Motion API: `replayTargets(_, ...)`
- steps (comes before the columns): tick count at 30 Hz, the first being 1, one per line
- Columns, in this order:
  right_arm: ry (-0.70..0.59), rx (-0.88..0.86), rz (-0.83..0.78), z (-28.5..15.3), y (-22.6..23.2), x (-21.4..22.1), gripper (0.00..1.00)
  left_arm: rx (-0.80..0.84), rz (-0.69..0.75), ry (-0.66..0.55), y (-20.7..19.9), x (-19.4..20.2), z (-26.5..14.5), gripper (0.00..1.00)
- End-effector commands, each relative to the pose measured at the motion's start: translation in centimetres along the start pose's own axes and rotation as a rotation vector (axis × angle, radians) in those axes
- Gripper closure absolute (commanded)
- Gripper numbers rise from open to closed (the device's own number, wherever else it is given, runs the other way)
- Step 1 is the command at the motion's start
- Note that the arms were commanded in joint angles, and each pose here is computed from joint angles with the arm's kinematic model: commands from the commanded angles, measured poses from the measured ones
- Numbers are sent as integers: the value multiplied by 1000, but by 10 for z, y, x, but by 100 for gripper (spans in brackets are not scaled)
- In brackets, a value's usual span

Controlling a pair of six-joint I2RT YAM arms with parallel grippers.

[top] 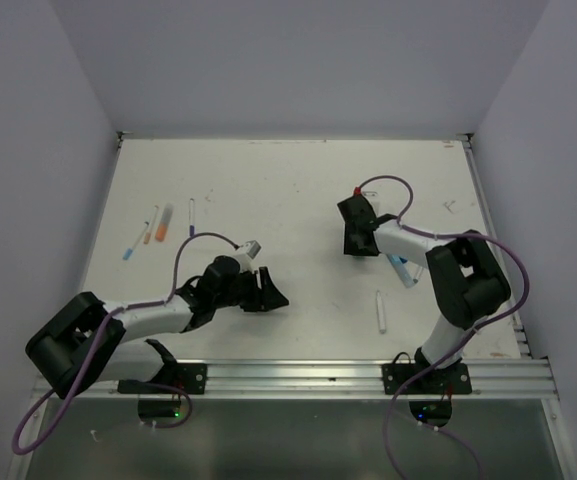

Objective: Open the pen caps

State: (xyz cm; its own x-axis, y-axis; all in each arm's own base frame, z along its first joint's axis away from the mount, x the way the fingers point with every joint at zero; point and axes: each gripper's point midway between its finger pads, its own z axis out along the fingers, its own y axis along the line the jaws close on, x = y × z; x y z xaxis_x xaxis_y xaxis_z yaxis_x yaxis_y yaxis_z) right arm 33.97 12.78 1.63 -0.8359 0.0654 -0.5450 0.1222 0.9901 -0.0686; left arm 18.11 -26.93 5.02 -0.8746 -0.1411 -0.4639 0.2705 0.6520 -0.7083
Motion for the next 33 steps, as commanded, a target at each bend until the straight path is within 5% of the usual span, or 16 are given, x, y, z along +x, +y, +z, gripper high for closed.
replayTargets(1, 46, 13, -45, 6, -7, 17, 53, 27, 30, -27, -3, -2, -2, 43)
replayTargets(9, -8, -17, -39, -12, -9, 3, 41, 27, 23, -31, 1, 2, -4, 41)
replayTargets(15, -55, 140, -7, -65, -59, -10, 29, 38, 34, -32, -4, 0, -6, 40)
replayTargets(19, -10, 149, -2, -91, -80, 14, 29, 43, 63, -42, -9, -6, -8, 38)
replayTargets(24, 76, 61, 80, -102, -77, 49, 17, 77, 85, -29, -21, -11, -6, 37)
replayTargets(33, 171, 83, 169, -88, -76, 83, 21, 101, 103, -22, -26, -9, -10, 37)
